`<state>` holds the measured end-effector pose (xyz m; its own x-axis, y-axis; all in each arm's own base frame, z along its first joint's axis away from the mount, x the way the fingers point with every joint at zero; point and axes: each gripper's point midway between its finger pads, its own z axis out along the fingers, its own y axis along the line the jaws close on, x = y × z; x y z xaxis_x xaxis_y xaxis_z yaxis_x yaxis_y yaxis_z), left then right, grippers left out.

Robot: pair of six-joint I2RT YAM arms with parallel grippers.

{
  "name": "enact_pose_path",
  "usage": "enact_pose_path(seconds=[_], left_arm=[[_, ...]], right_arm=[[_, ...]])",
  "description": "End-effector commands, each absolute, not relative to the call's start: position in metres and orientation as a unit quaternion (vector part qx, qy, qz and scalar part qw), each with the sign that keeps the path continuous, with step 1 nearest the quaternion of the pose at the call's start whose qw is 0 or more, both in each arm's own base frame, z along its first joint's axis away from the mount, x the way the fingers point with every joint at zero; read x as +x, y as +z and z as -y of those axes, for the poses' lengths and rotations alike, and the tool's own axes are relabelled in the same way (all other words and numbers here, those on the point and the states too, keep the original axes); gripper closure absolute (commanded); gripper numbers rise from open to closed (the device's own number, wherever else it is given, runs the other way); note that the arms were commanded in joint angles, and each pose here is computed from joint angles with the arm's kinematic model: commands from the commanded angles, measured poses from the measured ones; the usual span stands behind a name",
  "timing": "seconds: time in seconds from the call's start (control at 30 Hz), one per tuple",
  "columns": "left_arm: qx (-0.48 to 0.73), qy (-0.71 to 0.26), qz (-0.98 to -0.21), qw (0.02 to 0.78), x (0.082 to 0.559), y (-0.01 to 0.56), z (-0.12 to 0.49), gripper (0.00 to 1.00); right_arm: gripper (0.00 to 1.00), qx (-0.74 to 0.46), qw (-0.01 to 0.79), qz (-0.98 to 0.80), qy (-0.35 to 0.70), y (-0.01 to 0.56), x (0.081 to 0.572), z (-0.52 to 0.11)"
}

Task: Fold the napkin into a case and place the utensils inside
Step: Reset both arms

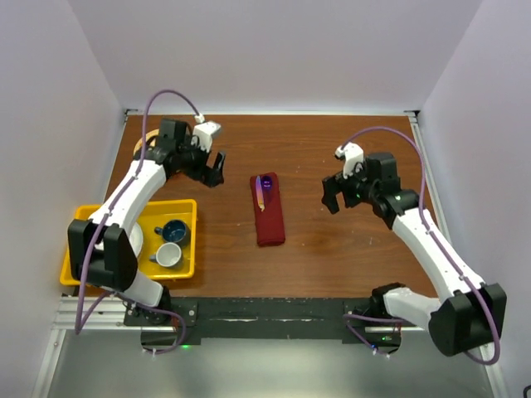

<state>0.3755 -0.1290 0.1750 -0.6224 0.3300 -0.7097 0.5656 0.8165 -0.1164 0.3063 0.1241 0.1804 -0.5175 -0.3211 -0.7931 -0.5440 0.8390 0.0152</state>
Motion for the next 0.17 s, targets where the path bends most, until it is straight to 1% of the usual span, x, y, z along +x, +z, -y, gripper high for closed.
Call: enact_pose_path(seconds=[0.0, 0.13], left_arm=[[0.247, -0.149, -0.891, 0.352, 0.353, 0.167, 0.117, 0.0], [0.231, -0.137, -0.888, 0.372, 0.356, 0.174, 0.113, 0.0]], right_arm=[[0.02, -0.171, 0.409, -0.883, 0.154, 0.166, 0.286, -0.112], [0.02, -0.154, 0.431, -0.876, 0.151, 0.179, 0.291, -0.104]])
